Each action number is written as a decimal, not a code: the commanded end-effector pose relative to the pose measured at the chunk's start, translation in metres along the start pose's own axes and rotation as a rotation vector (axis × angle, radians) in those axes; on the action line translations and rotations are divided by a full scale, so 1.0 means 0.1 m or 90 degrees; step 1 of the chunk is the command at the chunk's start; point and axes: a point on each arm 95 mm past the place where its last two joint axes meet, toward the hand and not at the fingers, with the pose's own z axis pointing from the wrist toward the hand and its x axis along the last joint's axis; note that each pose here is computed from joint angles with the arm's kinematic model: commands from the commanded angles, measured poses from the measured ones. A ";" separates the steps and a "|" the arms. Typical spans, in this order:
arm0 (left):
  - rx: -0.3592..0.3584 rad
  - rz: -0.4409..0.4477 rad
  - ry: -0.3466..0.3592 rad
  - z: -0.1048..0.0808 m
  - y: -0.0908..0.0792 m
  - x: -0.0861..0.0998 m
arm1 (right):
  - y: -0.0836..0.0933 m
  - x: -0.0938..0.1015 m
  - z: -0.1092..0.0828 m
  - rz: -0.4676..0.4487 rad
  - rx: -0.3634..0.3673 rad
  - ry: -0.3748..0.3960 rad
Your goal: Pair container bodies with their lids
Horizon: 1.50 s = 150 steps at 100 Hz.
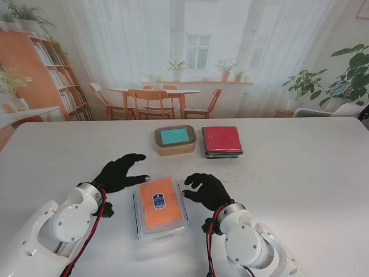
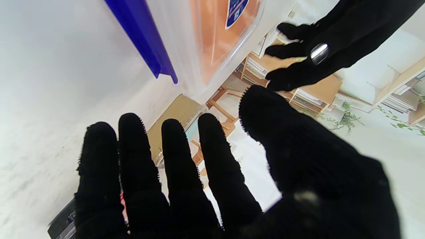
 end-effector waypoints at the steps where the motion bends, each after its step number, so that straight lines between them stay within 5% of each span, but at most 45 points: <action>1: -0.002 0.002 -0.016 -0.08 0.07 -0.05 | 0.08 0.01 0.03 -0.005 0.000 -0.004; 34: -0.085 0.012 -0.106 -0.38 0.16 -0.06 | 0.20 -0.06 0.04 -0.033 0.053 -0.072; 70: -0.199 -0.014 -0.163 -0.44 0.31 -0.03 | 0.18 -0.14 0.09 -0.024 0.103 -0.148; 150: -0.216 -0.051 -0.143 -0.04 0.45 -0.01 | -0.04 -0.31 0.21 0.018 0.198 -0.276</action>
